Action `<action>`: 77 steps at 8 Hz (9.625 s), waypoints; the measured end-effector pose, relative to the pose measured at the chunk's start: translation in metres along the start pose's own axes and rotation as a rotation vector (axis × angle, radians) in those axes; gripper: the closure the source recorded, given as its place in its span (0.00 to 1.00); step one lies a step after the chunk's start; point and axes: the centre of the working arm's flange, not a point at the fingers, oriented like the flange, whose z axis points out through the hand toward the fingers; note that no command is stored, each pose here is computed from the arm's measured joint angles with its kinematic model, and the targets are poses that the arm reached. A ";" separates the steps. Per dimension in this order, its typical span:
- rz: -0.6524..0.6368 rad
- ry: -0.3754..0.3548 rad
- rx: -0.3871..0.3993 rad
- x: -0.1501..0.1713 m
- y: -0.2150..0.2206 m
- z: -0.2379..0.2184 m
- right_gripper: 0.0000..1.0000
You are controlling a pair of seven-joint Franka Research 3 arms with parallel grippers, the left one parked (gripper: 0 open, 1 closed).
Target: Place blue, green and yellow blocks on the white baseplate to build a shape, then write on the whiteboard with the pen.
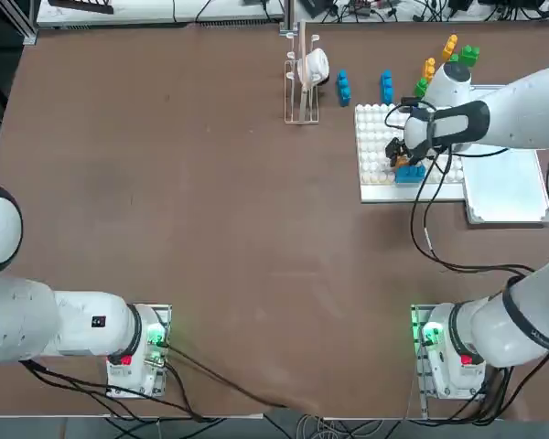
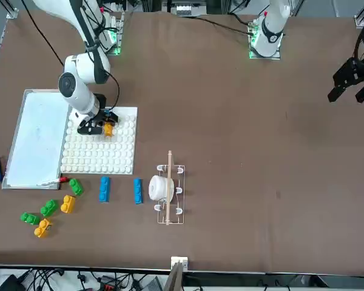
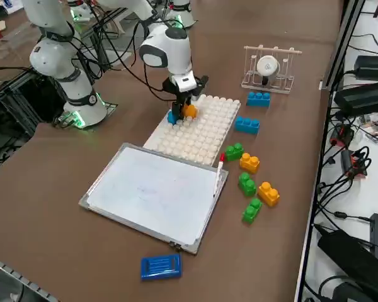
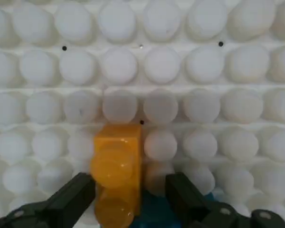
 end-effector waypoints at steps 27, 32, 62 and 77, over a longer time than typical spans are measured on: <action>0.023 0.044 0.007 0.233 -0.005 -0.036 0.03; 0.014 0.065 0.008 0.249 -0.012 -0.030 0.04; -0.377 0.005 0.025 0.168 0.005 -0.124 0.62; -1.388 0.047 -0.010 0.056 0.015 -0.061 0.62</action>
